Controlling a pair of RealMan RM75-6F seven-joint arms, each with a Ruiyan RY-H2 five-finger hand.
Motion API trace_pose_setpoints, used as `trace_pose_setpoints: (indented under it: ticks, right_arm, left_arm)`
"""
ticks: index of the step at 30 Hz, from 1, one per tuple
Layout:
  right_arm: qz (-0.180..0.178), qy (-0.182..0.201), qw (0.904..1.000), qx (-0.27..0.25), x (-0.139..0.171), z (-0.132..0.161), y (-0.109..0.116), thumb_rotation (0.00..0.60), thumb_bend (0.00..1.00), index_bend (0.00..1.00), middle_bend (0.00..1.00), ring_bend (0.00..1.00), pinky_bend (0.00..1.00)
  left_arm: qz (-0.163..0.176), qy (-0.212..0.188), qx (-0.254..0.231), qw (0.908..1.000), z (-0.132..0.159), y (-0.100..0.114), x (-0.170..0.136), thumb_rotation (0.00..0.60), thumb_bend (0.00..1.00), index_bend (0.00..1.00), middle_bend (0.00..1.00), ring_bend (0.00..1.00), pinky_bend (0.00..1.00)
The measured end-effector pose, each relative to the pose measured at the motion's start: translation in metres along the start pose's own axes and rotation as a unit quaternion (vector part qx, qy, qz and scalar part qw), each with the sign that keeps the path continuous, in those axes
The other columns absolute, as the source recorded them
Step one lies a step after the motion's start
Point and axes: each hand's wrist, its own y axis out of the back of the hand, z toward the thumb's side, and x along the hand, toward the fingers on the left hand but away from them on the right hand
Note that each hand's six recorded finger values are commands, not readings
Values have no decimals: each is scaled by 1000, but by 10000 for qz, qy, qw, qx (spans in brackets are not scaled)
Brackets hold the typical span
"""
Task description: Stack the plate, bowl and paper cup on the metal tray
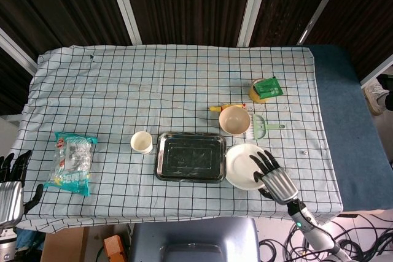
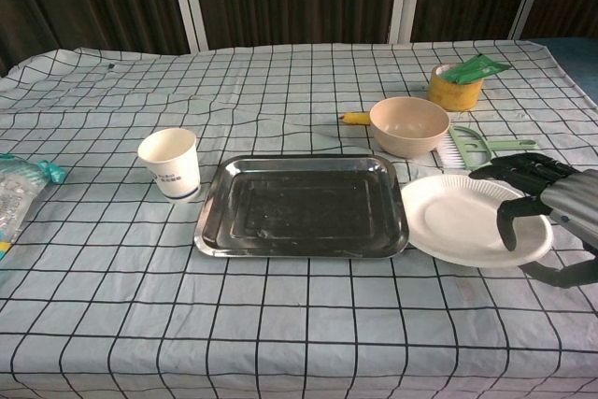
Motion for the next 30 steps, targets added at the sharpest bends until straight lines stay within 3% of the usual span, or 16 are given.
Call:
trace_pose_setpoints:
  ticks: [10,24,30]
  right_arm:
    - [-615,141,9980,97,-5,8,27,600,577,680,110,0,0]
    - [-1476,404,9876,358,-14,21,78,600,576,686,117,0,0]
    - [-1640,625,9837,400,-33,36,91,600,576,687,119,0,0]
  left_arm:
    - [10,4,-7,10000,0,0,0,600,371,0,139,42,50]
    - [11,-2,-18,10000,0,0,0,600,371,0,139,42,49]
    - [-1,-4,-26,10000,1,0,1,600,371,0,140,42,49]
